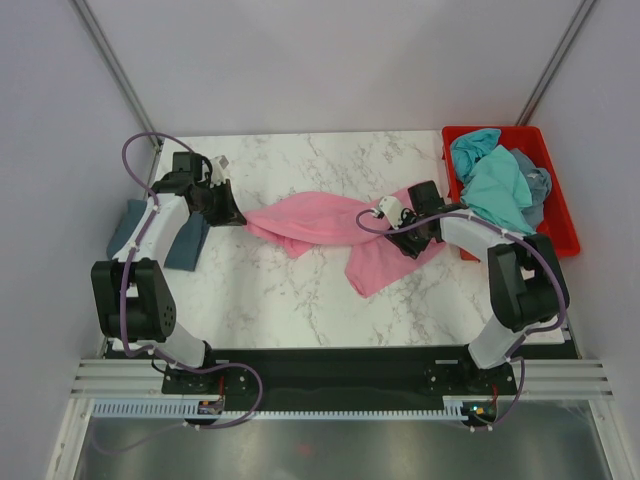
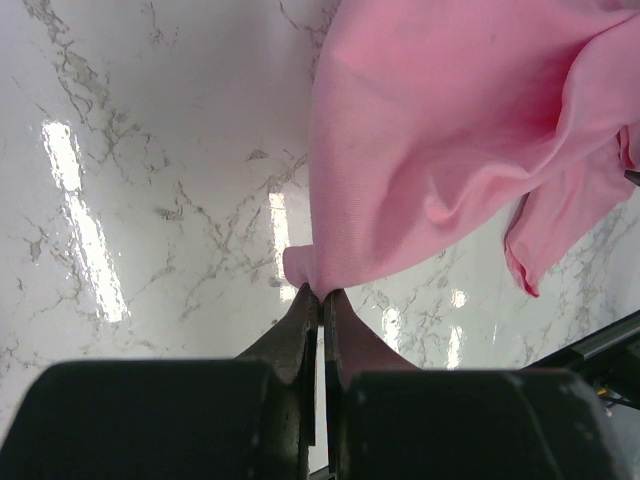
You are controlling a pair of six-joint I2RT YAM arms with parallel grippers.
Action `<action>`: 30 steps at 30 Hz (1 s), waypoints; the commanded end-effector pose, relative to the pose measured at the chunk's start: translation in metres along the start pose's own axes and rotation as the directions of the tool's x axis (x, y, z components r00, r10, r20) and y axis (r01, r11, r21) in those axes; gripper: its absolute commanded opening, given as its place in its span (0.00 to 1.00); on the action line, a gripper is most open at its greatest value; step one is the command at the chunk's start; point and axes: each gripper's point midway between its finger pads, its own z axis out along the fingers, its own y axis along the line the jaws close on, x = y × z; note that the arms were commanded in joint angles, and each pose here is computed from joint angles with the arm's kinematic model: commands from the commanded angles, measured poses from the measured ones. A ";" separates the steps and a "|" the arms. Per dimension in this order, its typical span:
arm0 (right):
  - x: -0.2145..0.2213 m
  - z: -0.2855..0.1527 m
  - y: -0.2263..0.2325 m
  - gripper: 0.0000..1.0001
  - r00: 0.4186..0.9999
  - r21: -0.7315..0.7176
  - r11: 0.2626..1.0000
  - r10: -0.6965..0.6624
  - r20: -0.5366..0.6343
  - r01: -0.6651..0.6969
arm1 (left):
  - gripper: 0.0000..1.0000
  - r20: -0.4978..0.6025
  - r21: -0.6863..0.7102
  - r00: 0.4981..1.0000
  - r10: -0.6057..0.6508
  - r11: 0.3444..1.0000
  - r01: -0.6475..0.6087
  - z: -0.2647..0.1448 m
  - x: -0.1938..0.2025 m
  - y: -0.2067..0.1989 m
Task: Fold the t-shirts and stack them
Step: Flatten the tshirt out
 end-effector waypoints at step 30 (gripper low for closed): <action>-0.008 0.007 -0.014 0.35 1.000 0.029 1.000 0.012 -0.001 -0.012 | 0.02 0.039 -0.008 0.998 0.053 0.999 -0.053 -0.006 -0.013 -0.001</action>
